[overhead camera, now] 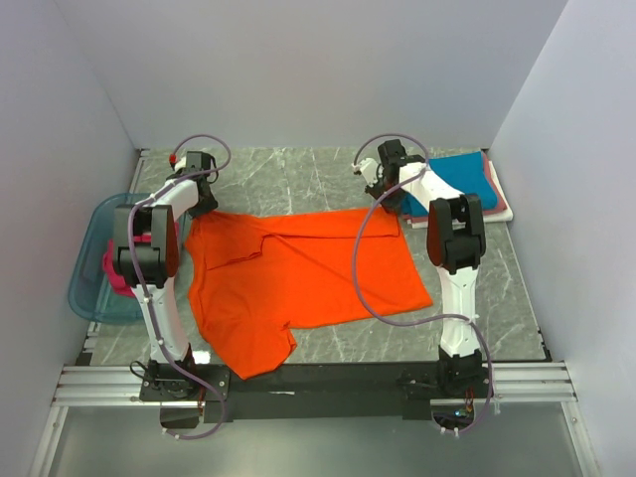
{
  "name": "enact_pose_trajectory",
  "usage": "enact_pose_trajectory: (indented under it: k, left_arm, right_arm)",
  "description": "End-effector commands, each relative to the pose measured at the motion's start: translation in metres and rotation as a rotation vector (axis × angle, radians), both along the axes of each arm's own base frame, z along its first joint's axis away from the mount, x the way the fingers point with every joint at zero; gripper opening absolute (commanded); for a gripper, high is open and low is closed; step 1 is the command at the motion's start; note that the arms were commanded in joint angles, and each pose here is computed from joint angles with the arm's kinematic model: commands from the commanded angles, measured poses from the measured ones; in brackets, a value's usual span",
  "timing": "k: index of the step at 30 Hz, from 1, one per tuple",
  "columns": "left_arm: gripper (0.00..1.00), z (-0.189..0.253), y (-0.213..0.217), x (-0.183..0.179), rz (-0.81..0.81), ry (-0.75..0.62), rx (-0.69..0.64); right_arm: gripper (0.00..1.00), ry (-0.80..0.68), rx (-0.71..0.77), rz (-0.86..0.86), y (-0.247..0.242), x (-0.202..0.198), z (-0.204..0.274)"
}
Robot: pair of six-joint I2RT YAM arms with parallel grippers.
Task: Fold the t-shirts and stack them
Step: Fold the tshirt
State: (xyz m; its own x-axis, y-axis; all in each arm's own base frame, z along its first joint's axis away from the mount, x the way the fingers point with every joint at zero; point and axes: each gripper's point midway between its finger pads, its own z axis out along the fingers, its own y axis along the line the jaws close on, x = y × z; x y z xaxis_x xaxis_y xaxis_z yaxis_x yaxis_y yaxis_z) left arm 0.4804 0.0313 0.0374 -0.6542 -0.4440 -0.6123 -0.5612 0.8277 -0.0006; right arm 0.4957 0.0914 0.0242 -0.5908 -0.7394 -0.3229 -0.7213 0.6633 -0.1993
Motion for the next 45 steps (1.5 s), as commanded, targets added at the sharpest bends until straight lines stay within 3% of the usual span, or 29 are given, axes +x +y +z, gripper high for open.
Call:
enact_pose_trajectory:
  k: [1, 4, 12, 33, 35, 40, 41, 45]
  left_arm:
    - [0.43, 0.006, 0.015, 0.003, 0.030, -0.012, 0.027]
    - [0.43, 0.006, 0.016, 0.005, 0.033, -0.013, 0.031]
    - [0.41, 0.003, 0.032, 0.015, 0.061, -0.008, 0.038]
    - [0.43, 0.018, 0.016, 0.058, 0.007, -0.105, -0.051]
    - [0.46, 0.028, 0.013, 0.063, -0.022, -0.141, -0.056]
    - [0.67, 0.111, -0.016, 0.070, -0.192, -0.403, -0.139]
    - [0.70, 0.144, -0.022, 0.073, -0.228, -0.487, -0.142]
    - [0.72, 0.206, -0.032, 0.063, -0.301, -0.607, -0.150]
  right_arm:
    - [0.10, -0.037, -0.023, 0.012, 0.000, 0.008, 0.013]
    - [0.00, -0.100, -0.040, -0.001, -0.004, 0.019, 0.024]
    - [0.00, -0.277, -0.081, -0.078, -0.011, 0.064, 0.052]
    - [0.00, -0.443, -0.111, -0.167, -0.014, 0.126, 0.054]
    - [0.13, -0.463, -0.103, -0.185, -0.014, 0.129, 0.058]
    - [0.47, -0.533, -0.010, -0.192, -0.002, 0.129, 0.097]
    - [0.51, -0.537, 0.008, -0.188, 0.002, 0.127, 0.104]
    - [0.58, -0.539, 0.121, -0.118, 0.028, 0.111, 0.145]
